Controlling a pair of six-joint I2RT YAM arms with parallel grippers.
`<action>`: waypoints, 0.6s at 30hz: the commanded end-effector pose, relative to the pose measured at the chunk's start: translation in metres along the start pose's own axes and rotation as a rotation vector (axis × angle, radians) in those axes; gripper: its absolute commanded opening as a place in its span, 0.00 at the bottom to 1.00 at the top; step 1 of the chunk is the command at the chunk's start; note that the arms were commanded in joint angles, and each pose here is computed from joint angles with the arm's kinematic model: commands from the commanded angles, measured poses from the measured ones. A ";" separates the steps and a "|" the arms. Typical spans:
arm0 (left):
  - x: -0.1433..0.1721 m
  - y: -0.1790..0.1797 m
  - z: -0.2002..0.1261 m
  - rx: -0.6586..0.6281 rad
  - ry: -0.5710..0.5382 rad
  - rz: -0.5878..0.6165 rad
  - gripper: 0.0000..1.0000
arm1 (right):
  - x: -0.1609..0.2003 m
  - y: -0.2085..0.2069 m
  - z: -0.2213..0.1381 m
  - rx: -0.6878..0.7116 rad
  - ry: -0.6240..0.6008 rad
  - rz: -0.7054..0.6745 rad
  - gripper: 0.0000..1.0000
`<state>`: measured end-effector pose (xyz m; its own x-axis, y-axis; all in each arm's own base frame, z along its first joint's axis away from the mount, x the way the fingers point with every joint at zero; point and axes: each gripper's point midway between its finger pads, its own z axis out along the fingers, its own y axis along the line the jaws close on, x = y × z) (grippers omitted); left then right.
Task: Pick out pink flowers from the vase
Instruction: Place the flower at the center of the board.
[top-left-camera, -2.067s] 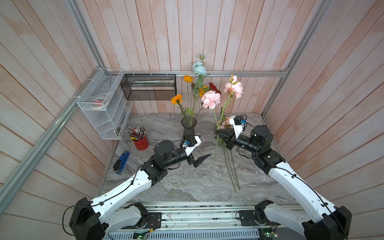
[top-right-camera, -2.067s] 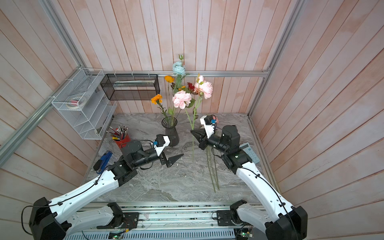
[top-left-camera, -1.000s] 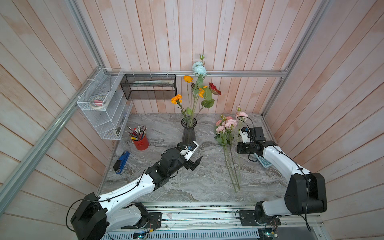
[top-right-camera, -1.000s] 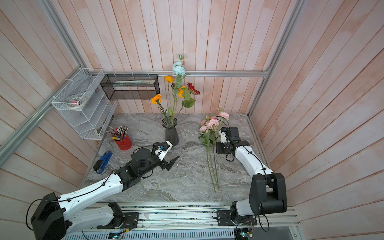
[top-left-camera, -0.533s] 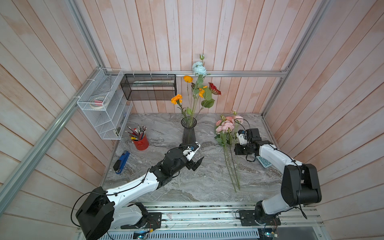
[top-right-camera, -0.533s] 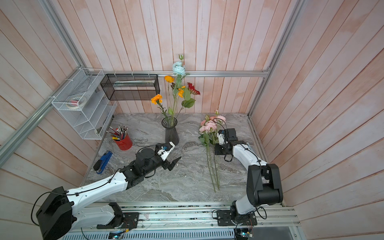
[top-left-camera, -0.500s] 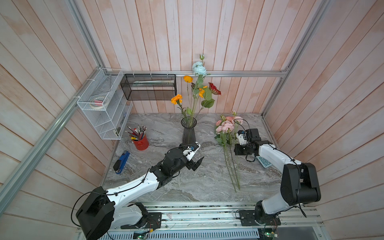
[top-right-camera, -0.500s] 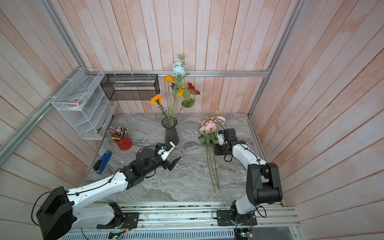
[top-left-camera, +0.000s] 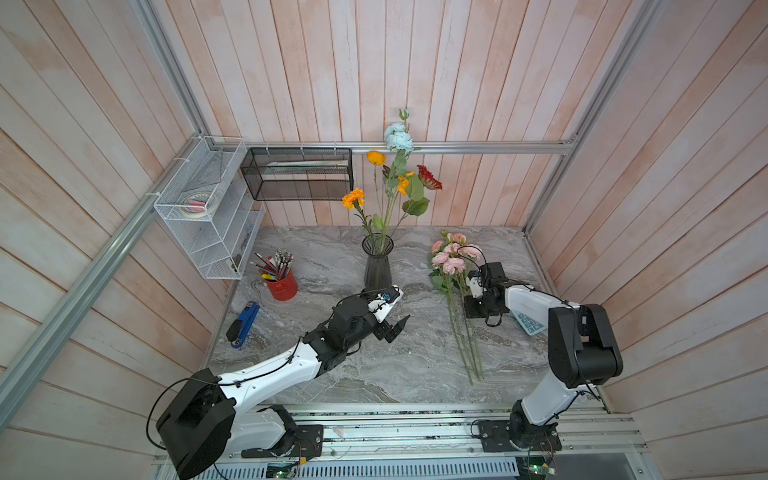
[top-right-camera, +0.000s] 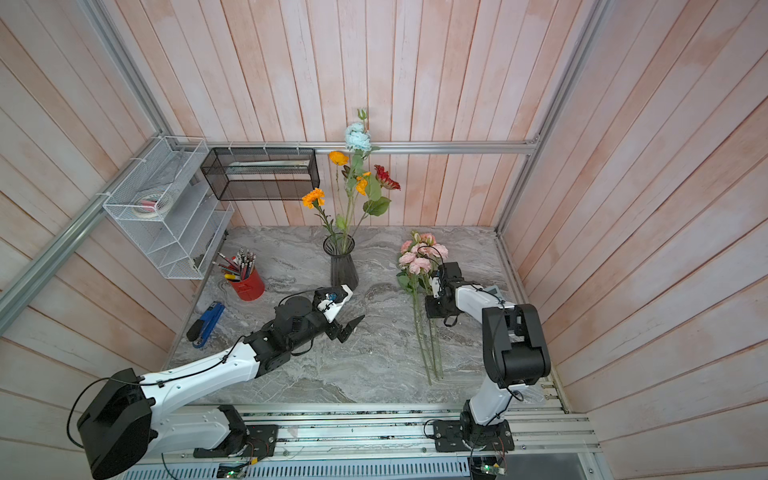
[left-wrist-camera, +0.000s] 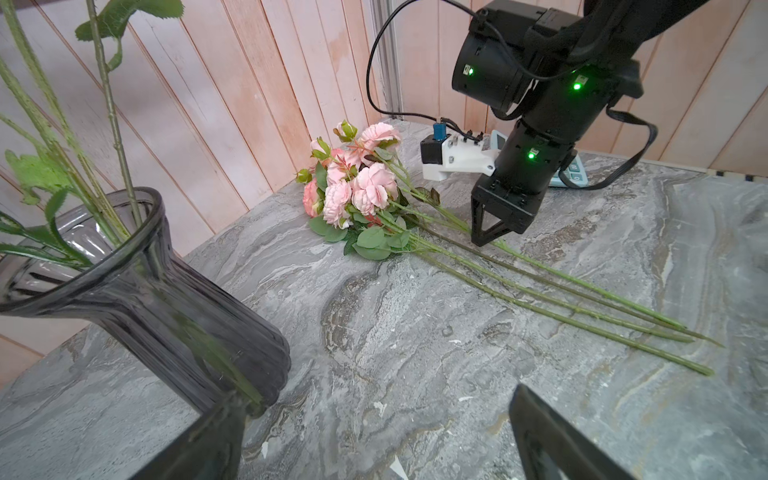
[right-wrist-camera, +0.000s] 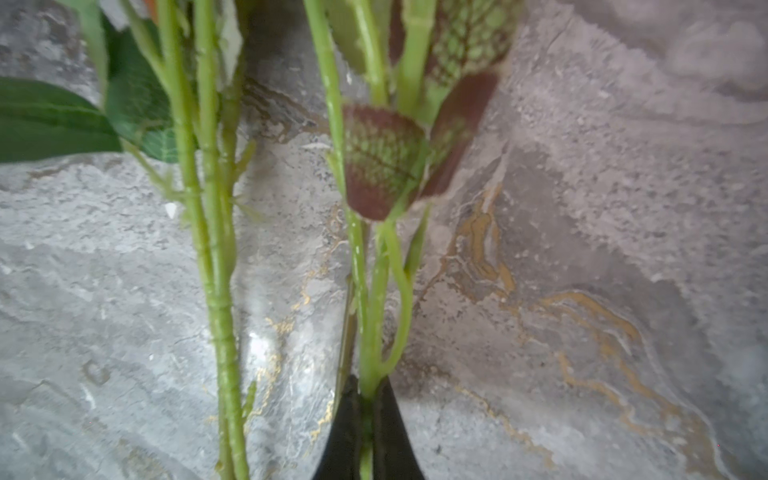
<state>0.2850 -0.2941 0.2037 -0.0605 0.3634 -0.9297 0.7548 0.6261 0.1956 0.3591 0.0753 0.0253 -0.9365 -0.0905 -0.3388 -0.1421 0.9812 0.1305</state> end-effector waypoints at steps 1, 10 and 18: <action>0.006 -0.005 -0.001 0.016 0.006 -0.003 1.00 | -0.002 -0.007 0.006 0.055 0.016 -0.010 0.01; 0.003 -0.006 -0.002 0.023 0.002 -0.008 1.00 | -0.005 -0.004 0.000 0.070 -0.012 -0.024 0.08; -0.003 -0.005 -0.008 0.023 -0.015 -0.017 1.00 | -0.013 -0.002 -0.018 0.083 -0.059 -0.027 0.20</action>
<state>0.2827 -0.2927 0.2025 -0.0626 0.3639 -0.9293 0.7575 0.6236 0.1931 0.3644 0.0711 0.0325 -0.9231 -0.1055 -0.3697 -0.1372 0.9887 0.0605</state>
